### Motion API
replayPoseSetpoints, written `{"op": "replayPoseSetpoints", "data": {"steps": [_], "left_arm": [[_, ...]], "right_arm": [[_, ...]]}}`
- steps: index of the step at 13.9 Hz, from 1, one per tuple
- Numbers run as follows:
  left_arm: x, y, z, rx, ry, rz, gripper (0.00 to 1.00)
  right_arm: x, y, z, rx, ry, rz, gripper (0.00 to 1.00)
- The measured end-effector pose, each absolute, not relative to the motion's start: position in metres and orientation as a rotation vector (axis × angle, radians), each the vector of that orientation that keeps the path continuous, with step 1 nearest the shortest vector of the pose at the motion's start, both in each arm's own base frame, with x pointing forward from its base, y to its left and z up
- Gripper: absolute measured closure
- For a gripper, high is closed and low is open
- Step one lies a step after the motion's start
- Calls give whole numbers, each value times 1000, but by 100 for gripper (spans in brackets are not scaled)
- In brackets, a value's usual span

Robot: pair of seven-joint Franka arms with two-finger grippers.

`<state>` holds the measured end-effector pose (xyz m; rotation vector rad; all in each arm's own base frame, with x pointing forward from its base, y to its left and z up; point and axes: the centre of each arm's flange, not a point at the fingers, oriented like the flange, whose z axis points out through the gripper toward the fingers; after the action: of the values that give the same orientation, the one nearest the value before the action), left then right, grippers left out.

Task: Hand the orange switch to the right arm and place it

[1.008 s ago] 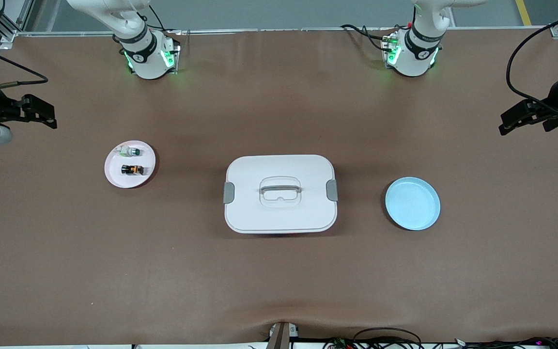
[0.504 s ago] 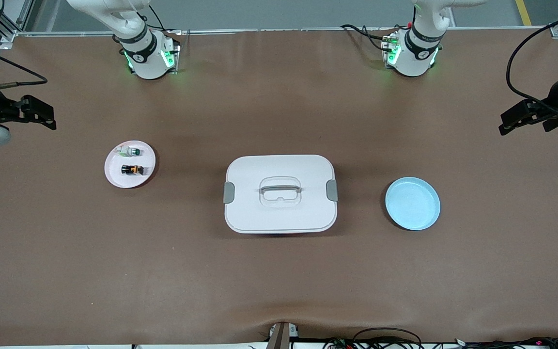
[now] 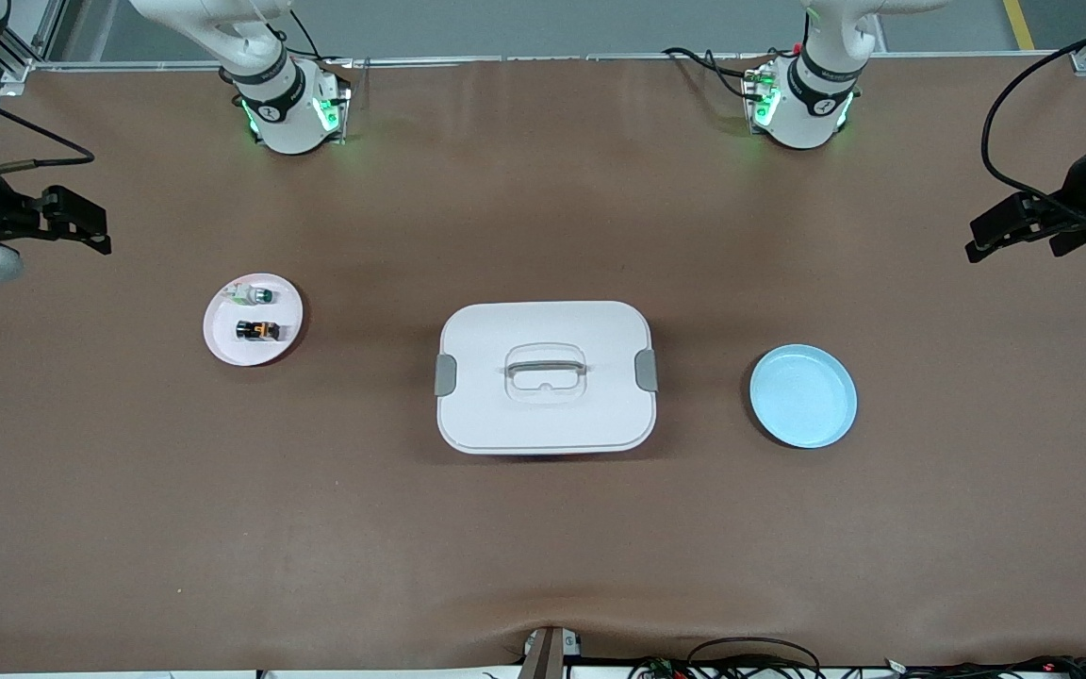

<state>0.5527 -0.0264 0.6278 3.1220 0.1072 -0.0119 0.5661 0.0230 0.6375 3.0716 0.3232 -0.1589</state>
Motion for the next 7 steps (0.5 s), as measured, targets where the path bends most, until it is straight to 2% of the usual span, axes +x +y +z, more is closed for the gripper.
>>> {"op": "replayPoseSetpoints", "data": {"steps": [4,7], "left_arm": [[553,-26,628,3122,107,-12,0],[553,-26,628,3122,107,-12,0]], "right_arm": [[569,26,641,3074,316,-117,0],[568,36,642,3083,159,-107,0]]}}
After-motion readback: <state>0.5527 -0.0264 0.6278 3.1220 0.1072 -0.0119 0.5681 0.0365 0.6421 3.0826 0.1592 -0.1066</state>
